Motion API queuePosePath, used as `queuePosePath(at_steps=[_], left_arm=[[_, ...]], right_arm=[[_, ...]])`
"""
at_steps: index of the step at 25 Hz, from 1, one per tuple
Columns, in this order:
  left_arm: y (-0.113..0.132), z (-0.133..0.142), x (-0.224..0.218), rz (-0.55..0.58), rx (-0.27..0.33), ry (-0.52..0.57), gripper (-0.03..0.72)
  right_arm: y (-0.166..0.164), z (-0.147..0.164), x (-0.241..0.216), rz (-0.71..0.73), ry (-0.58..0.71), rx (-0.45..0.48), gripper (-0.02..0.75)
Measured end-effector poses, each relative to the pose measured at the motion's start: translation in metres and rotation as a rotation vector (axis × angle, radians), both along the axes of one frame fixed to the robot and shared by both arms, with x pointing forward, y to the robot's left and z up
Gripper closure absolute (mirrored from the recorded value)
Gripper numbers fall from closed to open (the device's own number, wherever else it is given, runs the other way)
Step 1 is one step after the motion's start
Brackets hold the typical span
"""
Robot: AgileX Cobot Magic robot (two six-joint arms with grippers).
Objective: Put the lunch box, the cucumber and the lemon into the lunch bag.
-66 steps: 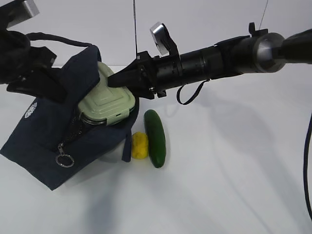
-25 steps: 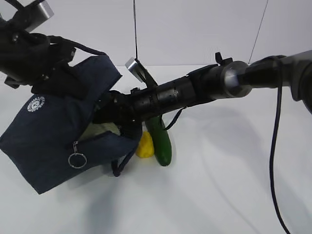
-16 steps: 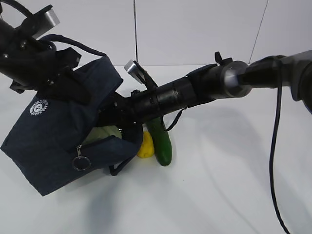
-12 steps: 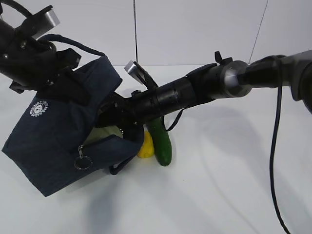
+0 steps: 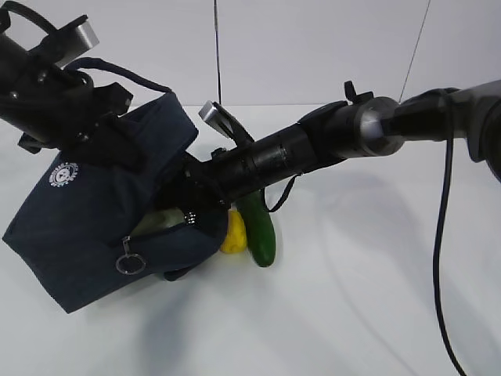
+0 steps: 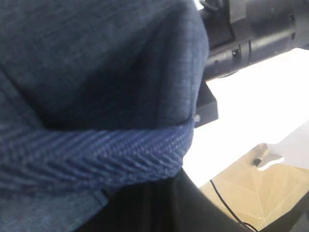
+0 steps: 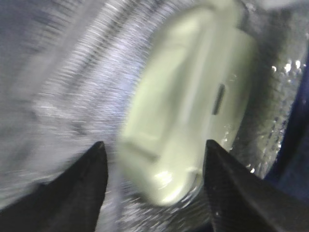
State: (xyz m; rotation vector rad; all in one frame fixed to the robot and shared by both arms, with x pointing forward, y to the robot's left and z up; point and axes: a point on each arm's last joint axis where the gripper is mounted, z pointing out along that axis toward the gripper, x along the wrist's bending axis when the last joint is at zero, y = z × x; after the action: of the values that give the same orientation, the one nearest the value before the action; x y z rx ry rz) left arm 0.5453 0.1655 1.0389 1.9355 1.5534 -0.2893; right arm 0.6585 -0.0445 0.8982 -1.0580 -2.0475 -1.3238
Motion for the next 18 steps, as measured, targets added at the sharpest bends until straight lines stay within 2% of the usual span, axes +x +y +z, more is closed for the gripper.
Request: queuePosePath(at_steps=[7,13,16,18], left_arm=[[0.001,-0.001,0.001,0.001,0.008,-0.006,0.697],[0.001,-0.001,0.001,0.001,0.008,-0.006,0.697],[0.001,-0.001,0.001,0.001,0.008,-0.006,0.697],[0.001,-0.001,0.001,0.001,0.008,-0.006,0.697]], right_arm=[[-0.016,0.015,0.008,0.042,0.039,0.059,0.271],[-0.065,0.034,0.038,-0.057,0.069,0.078,0.271],[-0.089,0.039,0.050,-0.093,0.065,0.021,0.281],[-0.098,0.043,0.052,-0.087,0.049,-0.057,0.286]])
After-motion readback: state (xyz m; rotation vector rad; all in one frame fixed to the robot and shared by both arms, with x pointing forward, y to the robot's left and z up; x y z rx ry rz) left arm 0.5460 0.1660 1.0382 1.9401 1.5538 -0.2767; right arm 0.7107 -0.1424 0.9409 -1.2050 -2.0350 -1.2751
